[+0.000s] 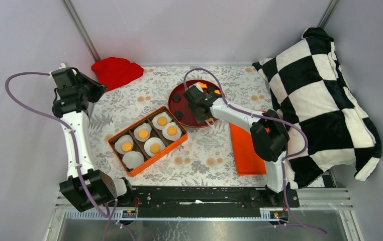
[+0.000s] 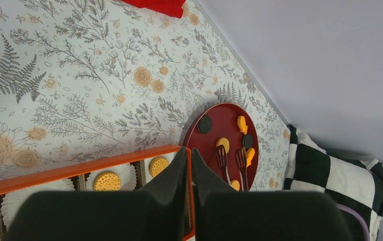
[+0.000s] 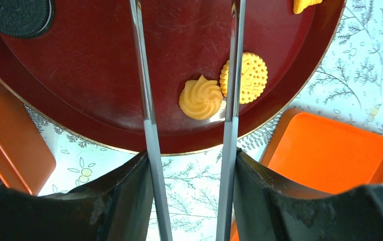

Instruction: Pack the cookies

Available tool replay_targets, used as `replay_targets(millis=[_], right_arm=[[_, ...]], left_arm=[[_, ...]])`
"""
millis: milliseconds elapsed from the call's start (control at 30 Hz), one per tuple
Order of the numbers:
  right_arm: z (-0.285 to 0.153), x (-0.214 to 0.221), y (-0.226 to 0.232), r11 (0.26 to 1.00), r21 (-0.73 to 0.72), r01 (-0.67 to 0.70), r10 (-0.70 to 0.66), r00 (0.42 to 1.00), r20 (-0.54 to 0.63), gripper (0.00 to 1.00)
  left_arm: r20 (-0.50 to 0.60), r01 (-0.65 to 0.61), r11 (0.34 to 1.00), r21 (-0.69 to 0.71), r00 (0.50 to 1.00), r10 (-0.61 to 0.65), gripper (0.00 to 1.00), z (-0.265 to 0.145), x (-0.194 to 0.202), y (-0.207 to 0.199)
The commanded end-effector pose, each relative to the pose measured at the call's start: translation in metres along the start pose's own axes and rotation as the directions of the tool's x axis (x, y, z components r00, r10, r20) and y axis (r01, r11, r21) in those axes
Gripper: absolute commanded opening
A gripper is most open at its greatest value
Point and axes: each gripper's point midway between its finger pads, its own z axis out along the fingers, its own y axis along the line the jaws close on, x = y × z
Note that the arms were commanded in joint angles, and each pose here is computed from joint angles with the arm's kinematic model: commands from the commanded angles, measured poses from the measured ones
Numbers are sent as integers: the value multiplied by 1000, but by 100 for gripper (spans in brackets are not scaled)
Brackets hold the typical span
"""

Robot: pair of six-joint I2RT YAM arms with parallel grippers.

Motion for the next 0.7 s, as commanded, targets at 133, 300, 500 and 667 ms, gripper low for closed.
replay_targets(millis=[133,300,500,667], right_arm=[[13,-7,2,987,-106,-122,120,992,-30,57],[22,-11,5,973,-174,-150,142,988,-56,37],[7,-21,2,969,-205,-140,138,990,-26,9],[-44,-39,16,920,-368,-136,178,981,82,4]], left_arm=[[14,-29,999,29,1000,28,9,0,-1,-5],[12,-24,999,32,1000,24,9,0,-1,-6],[23,-25,999,39,999,24,9,-3,-3,-9],[35,-7,1000,24,999,7,8,-2,-6,-7]])
